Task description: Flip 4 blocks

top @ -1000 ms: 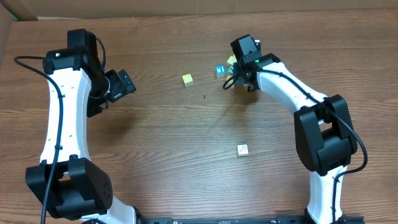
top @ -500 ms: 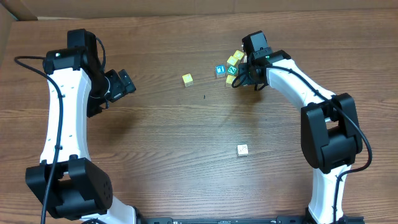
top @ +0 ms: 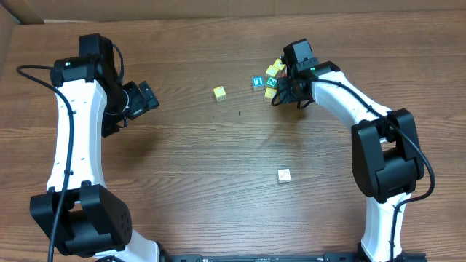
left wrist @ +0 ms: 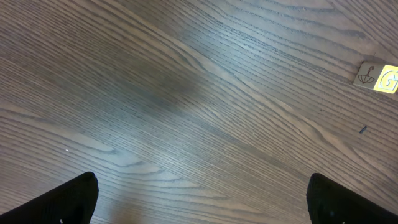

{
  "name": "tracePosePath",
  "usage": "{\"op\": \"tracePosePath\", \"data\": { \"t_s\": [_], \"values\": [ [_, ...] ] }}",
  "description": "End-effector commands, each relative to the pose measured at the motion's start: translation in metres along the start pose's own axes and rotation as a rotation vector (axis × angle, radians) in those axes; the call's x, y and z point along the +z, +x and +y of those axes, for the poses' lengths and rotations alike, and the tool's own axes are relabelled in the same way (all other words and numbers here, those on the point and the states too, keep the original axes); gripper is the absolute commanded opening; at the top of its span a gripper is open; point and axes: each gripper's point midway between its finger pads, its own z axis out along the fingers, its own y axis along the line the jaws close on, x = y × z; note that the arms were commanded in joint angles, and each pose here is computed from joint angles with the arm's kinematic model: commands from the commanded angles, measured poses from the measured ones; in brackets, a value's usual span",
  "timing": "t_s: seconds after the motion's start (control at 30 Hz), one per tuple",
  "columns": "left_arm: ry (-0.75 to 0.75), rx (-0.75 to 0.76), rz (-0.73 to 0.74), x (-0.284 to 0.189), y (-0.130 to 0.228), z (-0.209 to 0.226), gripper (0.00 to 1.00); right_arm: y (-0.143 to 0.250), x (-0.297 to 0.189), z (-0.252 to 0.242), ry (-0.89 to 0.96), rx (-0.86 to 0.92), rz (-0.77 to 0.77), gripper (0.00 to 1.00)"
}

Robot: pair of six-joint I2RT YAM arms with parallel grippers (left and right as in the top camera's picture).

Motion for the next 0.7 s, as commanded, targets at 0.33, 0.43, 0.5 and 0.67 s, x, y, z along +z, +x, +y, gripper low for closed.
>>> {"op": "tracePosePath", "data": {
  "t_s": [0.33, 0.43, 0.5, 0.67],
  "values": [
    [0.0, -0.011, -0.015, -0.0033, -0.004, -0.0014, 1.0, -0.0008, 0.0069, -0.0053, 0.012, 0.003, -0.02, 0.45],
    [-0.001, -0.011, -0.015, -0.0033, -0.004, -0.0014, 1.0, -0.0025, 0.0075, -0.005, 0.01, 0.003, -0.029, 0.49],
    [0.0, -0.011, -0.015, -0.0035, -0.004, -0.0015, 1.0, -0.0029, 0.0082, -0.0049, 0.009, 0.003, -0.034, 0.5],
    [-0.001, -0.011, -0.014, -0.0033, -0.0039, -0.0014, 1.0, -0.0006, 0.011, -0.0052, 0.009, 0.003, -0.036, 0.49]
  ]
}}
